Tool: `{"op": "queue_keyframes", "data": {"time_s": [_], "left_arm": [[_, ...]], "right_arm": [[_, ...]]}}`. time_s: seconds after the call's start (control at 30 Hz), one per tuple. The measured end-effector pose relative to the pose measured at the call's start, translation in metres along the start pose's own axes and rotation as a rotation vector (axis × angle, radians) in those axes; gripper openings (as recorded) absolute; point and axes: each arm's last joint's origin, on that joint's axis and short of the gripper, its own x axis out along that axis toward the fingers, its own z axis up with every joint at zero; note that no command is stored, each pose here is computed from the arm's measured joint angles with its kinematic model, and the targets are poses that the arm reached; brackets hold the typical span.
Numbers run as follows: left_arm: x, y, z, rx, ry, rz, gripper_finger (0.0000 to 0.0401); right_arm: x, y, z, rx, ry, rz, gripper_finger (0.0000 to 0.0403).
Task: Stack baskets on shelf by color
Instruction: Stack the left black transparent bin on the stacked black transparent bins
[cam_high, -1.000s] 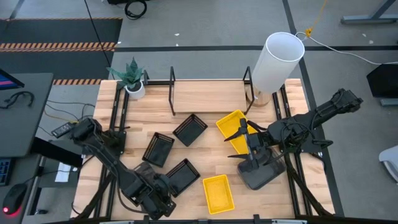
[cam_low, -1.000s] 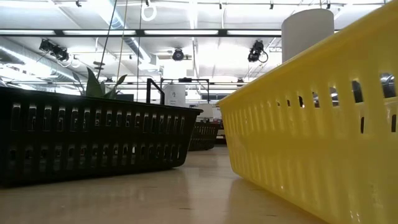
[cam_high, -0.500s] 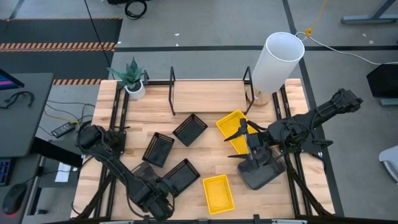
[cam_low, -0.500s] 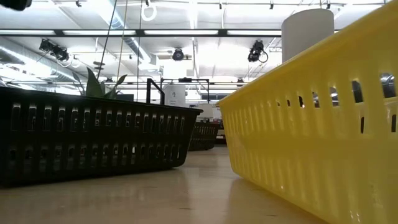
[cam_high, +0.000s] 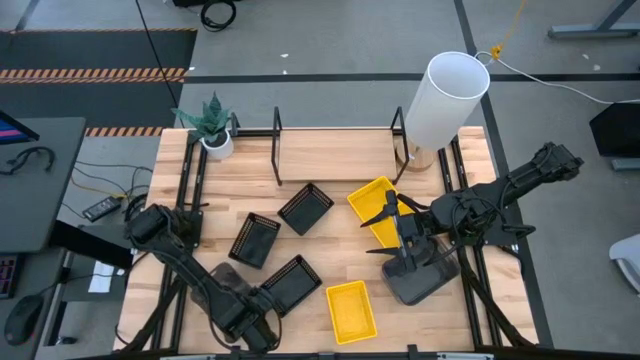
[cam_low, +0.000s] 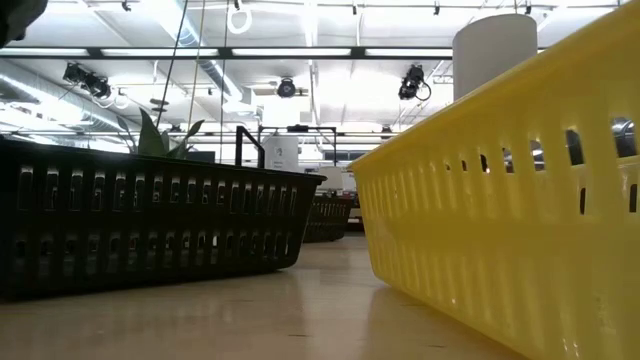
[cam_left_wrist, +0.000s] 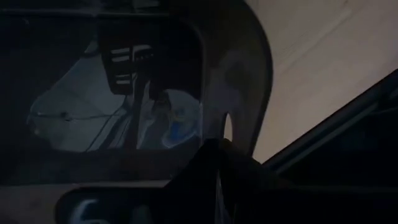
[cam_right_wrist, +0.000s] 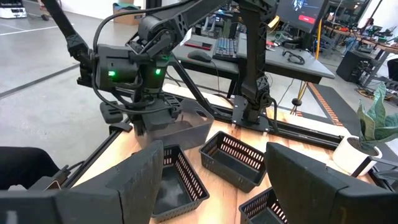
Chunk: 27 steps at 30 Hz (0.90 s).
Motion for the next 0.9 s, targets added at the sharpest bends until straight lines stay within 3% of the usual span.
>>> {"op": "queue_keyframes", "data": {"time_s": [0.2,0.4,0.67,0.77,0.9], "left_arm": [[-0.017,-0.009,-0.006,0.039,0.04,-0.023,0.0006],[-0.066,-0.027,-0.017,0.199,0.042,-0.074,0.0006],[-0.128,-0.029,-0.03,0.274,-0.054,-0.068,0.0006],[-0.141,-0.028,-0.034,0.424,-0.157,-0.061,0.0006],[-0.143,-0.03,-0.034,0.785,-0.318,-0.017,0.0006]], "right_arm": [[0.0,0.0,0.0,0.0,0.0,0.0,0.0284],[0.0,0.0,0.0,0.006,0.0,0.0,0.0284],[0.0,0.0,-0.002,0.025,0.017,0.002,0.0284],[0.0,0.0,-0.002,0.025,0.016,0.004,0.0284],[-0.001,0.002,-0.001,0.014,0.011,0.058,0.0284]]}}
